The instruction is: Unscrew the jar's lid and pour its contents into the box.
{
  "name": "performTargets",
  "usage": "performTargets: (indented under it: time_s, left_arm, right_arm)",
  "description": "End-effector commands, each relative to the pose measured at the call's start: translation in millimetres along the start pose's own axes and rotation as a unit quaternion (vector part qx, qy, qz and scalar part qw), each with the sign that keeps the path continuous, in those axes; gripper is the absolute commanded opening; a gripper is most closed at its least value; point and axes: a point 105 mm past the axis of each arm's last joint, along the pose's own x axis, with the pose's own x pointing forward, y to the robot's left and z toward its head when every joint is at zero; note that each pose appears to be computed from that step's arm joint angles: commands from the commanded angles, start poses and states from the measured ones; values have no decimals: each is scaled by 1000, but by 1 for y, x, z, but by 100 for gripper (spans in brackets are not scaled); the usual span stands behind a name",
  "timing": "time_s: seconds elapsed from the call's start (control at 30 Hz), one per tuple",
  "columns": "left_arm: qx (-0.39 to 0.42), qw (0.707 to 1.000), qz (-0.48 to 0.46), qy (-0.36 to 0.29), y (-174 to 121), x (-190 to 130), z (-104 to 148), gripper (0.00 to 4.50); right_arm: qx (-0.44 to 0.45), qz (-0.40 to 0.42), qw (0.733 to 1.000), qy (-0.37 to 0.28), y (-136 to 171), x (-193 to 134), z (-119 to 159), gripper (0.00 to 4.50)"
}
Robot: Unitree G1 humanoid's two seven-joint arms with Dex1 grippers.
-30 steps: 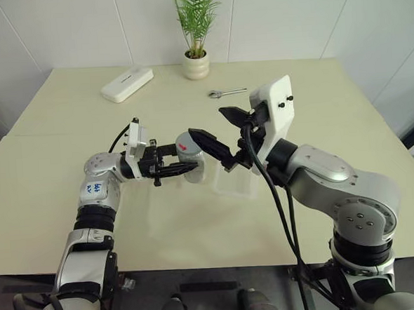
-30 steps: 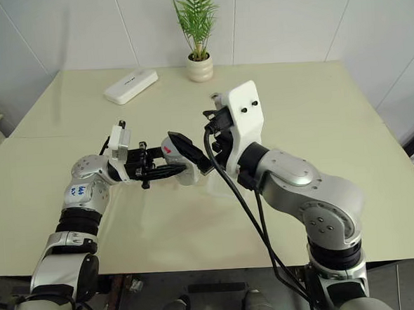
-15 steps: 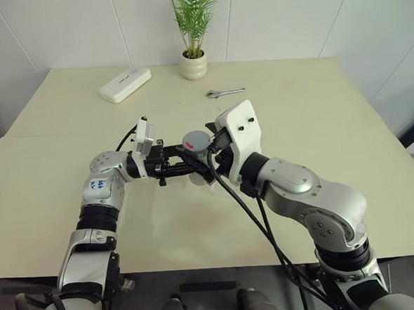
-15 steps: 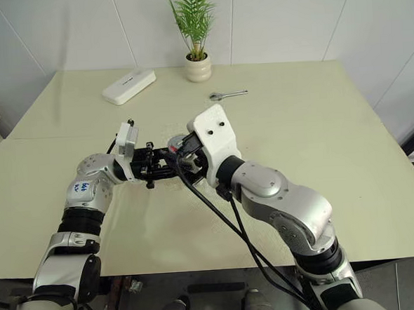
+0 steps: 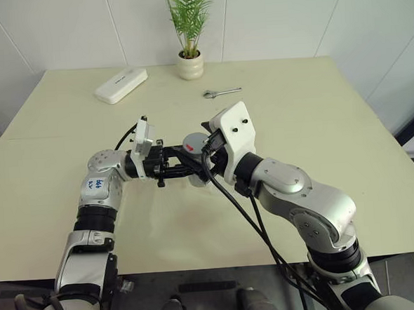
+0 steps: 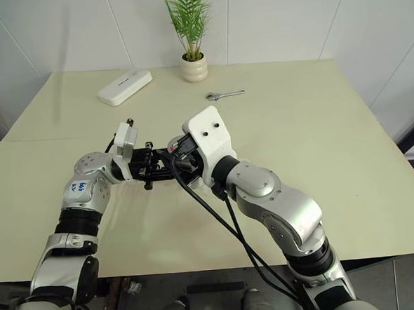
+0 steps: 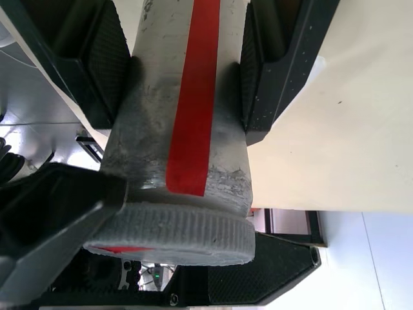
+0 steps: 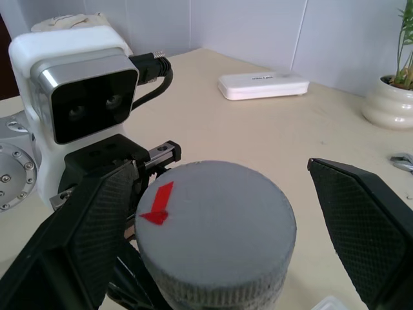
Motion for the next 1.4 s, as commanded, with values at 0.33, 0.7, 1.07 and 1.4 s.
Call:
performTargets:
  time_s: [0.33, 0.7, 1.07, 1.4]
  left_arm:
    - [20, 1000, -5, -3, -1, 2, 8, 188]
    - [4, 1000, -13, -9, 1, -2, 7, 188]
    - [-10, 998, -54, 1, 4, 3, -1, 188]
    - [-18, 996, -83, 7, 3, 7, -5, 188]
  right_arm:
    - [1, 30, 999, -19, 7, -6, 8, 257]
    - [5, 186, 981, -49, 26, -16, 33, 257]
    - [-43, 390, 918, -65, 54, -41, 45, 257]
    - [-46, 460, 883, -86, 61, -51, 52, 257]
